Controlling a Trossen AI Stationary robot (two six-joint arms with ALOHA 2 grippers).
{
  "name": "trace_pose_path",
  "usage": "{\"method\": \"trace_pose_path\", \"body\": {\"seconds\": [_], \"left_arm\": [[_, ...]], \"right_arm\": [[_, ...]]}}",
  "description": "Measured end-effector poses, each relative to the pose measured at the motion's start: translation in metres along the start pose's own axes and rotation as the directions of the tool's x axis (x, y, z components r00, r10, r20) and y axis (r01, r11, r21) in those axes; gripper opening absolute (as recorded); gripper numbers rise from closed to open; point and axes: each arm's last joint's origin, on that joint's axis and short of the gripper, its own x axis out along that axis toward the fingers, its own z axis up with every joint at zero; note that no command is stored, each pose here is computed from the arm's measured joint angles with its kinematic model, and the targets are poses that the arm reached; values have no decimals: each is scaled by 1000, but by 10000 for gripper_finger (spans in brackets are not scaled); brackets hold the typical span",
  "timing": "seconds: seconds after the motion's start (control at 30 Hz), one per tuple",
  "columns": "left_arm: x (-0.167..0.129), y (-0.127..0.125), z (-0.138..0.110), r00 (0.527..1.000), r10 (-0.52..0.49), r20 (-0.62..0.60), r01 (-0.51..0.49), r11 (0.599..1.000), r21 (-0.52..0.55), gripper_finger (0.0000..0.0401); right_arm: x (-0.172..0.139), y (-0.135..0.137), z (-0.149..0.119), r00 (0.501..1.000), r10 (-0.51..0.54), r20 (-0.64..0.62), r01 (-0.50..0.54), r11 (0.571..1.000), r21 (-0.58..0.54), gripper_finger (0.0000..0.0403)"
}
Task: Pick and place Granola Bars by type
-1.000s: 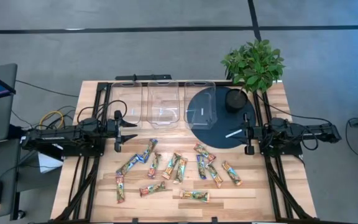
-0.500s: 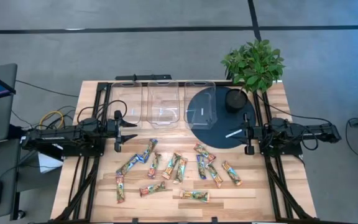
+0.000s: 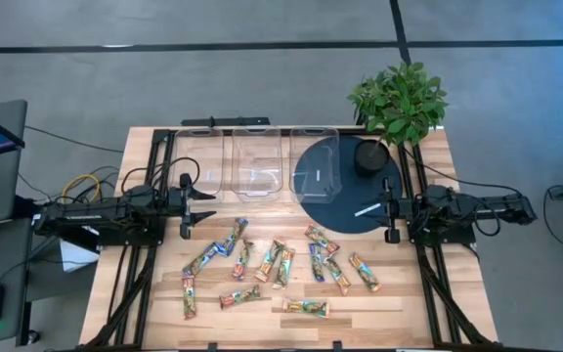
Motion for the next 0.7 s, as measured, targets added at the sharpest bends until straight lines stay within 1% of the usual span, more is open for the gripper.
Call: {"method": "trace_pose_path", "body": {"seconds": [0.37,0.47,0.53,0.63,0.7], "left_arm": [[0,0,0,1000,0,0,0,1000,1,206],[0,0,0,1000,0,0,0,1000,-8,206],[0,0,0,1000,0,0,0,1000,-6,206],[0,0,0,1000,-1,1,1,1000,-5,206],[0,0,1,1000,-1,7,1,1000,-18,206]], "right_arm": [[0,0,0,1000,0,1,0,1000,-1,124],[0,0,1,1000,-5,13,6,999,-49,124],[0,-1,2,1000,-8,23,10,998,-60,124],[0,-1,2,1000,-6,20,7,998,-59,124],[0,0,2,1000,-5,21,5,1000,-30,124]]}}
